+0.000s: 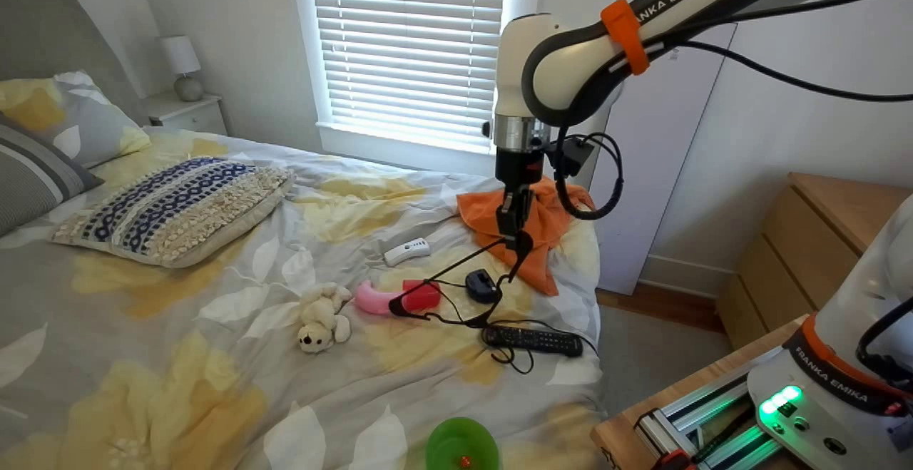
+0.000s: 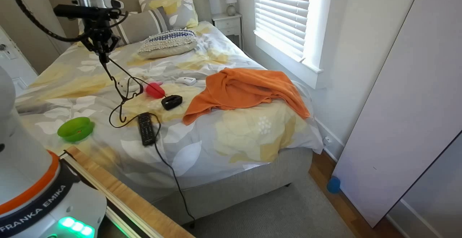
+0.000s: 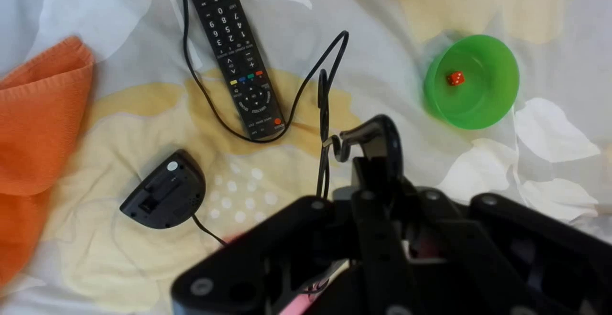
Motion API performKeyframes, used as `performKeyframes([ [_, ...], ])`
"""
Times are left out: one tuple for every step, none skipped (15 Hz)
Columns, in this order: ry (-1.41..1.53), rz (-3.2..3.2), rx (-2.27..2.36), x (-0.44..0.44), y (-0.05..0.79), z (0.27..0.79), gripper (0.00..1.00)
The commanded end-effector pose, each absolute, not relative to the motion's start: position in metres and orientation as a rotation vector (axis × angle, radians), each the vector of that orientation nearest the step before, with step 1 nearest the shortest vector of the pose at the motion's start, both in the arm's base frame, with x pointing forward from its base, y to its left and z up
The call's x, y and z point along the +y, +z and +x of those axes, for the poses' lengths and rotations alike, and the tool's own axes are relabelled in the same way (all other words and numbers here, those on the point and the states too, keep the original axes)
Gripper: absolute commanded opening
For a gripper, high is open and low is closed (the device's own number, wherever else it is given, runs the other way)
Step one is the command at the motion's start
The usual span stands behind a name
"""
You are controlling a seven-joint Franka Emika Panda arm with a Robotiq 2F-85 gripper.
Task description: Unravel the clothes hanger from the cord
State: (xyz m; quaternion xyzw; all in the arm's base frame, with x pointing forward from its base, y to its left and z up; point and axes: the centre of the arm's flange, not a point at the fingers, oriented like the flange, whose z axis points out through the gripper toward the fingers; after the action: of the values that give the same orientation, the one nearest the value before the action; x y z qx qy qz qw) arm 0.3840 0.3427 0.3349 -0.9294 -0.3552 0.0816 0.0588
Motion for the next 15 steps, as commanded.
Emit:
performKeyframes([
  [0.231, -2.812, -1.006, 0.341, 0.359, 0.376, 0.02],
  [0.229, -2.808, -0.985, 0.341, 0.363, 0.375, 0.02],
  [0.240, -2.796, -0.953, 0.340, 0.367, 0.373, 0.02],
  [0.264, -2.784, -0.920, 0.340, 0.370, 0.371, 0.02],
  [0.282, -2.773, -0.891, 0.339, 0.373, 0.370, 0.02],
  [0.298, -2.769, -0.865, 0.338, 0.375, 0.368, 0.02],
  [0.317, -2.760, -0.840, 0.337, 0.376, 0.366, 0.02],
  [0.337, -2.749, -0.814, 0.336, 0.378, 0.365, 0.02],
  [0.369, -2.733, -0.784, 0.335, 0.379, 0.363, 0.02],
  [0.396, -2.713, -0.751, 0.334, 0.381, 0.361, 0.02],
  [0.417, -2.699, -0.725, 0.333, 0.382, 0.360, 0.02],
  [0.437, -2.694, -0.696, 0.332, 0.384, 0.359, 0.02],
  [0.458, -2.690, -0.677, 0.331, 0.385, 0.358, 0.02],
  [0.483, -2.681, -0.647, 0.330, 0.386, 0.358, 0.02],
  [0.511, -2.679, -0.612, 0.329, 0.387, 0.357, 0.02],
])
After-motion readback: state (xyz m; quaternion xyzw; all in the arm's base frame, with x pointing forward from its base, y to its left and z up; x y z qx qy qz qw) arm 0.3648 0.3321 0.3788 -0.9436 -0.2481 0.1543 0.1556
